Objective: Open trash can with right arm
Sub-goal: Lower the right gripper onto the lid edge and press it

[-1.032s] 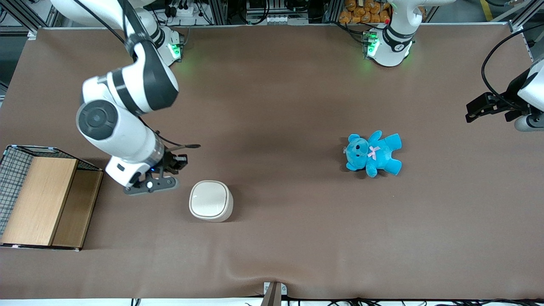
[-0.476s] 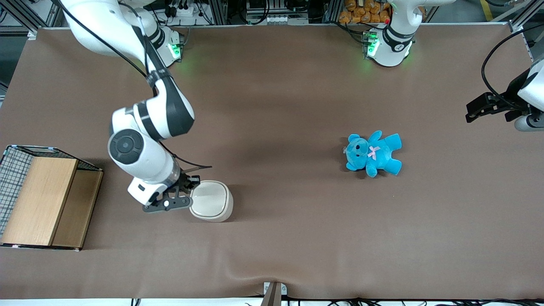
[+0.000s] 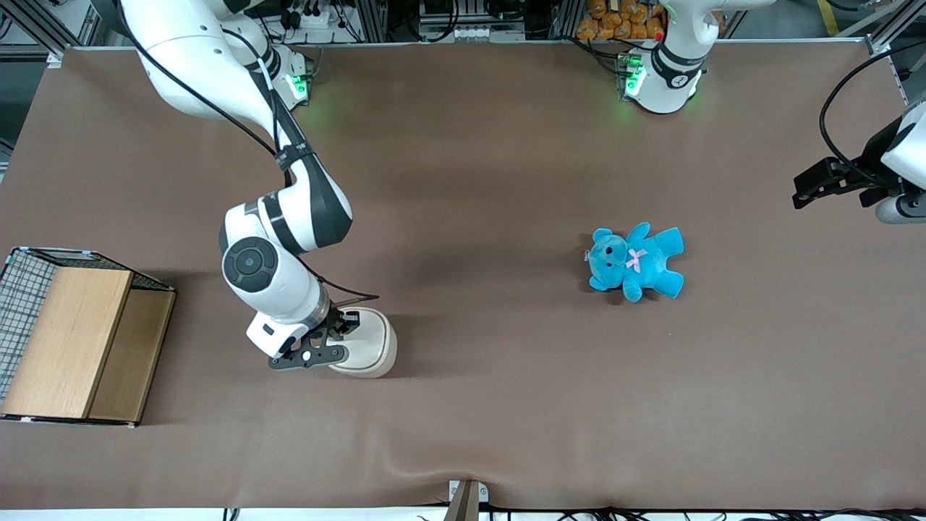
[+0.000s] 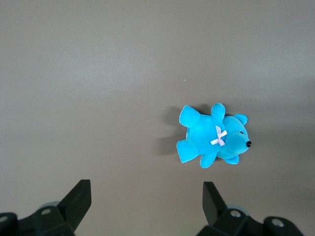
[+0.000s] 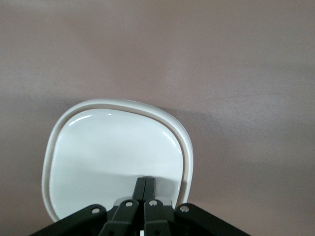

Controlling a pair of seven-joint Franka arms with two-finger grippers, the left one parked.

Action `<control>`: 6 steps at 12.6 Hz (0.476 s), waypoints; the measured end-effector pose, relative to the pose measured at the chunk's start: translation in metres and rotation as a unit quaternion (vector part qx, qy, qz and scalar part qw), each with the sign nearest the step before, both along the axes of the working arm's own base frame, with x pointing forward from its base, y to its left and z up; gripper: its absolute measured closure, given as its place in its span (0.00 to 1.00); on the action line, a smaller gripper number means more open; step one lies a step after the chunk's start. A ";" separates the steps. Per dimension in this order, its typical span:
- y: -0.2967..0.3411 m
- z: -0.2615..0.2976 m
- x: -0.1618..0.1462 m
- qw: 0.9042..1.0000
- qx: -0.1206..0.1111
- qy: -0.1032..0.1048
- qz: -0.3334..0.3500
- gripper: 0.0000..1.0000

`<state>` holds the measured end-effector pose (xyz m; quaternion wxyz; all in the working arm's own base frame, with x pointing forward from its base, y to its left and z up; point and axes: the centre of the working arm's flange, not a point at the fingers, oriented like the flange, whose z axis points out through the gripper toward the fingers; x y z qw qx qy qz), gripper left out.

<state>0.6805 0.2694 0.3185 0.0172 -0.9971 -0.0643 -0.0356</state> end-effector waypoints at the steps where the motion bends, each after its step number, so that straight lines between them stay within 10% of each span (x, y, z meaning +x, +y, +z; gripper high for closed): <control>1: 0.000 -0.001 0.000 1.000 0.000 0.000 0.000 0.99; 6: -0.002 -0.003 0.001 1.000 -0.002 0.002 -0.002 0.99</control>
